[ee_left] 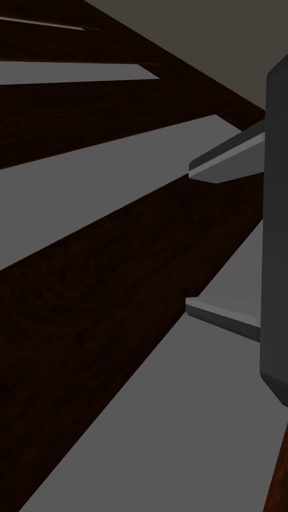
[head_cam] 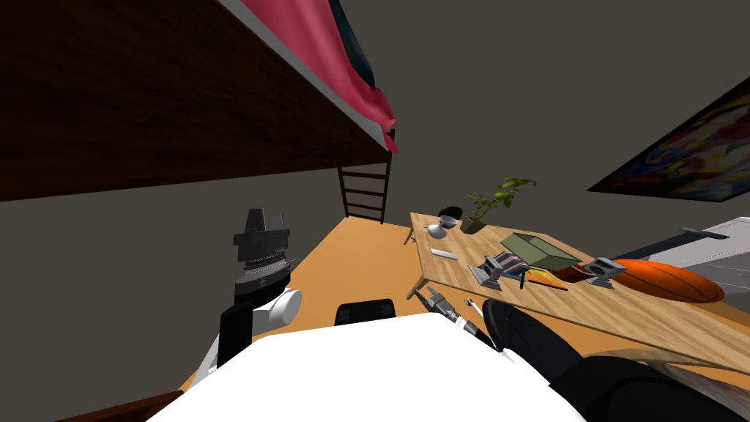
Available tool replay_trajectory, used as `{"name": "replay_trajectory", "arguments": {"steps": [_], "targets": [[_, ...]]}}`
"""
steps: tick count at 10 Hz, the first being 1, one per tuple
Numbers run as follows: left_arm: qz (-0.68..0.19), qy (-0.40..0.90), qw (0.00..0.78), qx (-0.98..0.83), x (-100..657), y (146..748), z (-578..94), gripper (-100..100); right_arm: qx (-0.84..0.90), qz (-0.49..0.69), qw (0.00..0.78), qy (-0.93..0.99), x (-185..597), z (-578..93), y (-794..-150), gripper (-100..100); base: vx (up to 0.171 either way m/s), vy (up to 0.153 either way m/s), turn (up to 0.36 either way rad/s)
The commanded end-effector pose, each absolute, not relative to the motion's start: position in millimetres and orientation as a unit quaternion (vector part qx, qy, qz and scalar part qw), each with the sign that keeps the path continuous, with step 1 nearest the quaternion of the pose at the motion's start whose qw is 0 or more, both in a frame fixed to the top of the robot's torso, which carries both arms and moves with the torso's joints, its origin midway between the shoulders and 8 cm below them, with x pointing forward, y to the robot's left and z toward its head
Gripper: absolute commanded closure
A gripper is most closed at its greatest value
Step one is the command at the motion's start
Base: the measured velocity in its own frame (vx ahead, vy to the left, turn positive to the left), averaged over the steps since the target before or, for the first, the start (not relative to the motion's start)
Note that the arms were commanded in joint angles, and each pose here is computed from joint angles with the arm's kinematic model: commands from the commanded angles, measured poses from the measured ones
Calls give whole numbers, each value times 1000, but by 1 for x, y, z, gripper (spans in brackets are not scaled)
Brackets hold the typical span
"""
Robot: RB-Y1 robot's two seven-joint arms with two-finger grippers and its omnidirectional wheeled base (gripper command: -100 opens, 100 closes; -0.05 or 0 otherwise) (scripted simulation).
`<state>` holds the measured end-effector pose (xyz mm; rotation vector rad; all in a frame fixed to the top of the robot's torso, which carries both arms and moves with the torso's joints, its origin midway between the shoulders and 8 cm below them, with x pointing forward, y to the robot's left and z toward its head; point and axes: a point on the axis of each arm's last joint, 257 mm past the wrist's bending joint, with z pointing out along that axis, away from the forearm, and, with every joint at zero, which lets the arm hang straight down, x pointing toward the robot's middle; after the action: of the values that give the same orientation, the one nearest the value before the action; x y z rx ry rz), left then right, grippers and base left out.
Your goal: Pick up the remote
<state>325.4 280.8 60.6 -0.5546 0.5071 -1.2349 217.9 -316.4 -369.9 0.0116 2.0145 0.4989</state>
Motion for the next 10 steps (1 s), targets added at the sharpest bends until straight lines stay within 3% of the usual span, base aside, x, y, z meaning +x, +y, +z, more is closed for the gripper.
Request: {"name": "replay_trajectory", "arguments": {"steps": [1, 10], "targets": [[-565, 232, 750, -254, 325, 281, 61, 0, -7, 192, 487, 852, 202, -390, -326, -100, 69, 71, 89], [-565, 232, 750, -254, 325, 281, 61, 0, -123, 101, 348, 924, 98, -464, -408, -100, 77, 42, 118]]}}
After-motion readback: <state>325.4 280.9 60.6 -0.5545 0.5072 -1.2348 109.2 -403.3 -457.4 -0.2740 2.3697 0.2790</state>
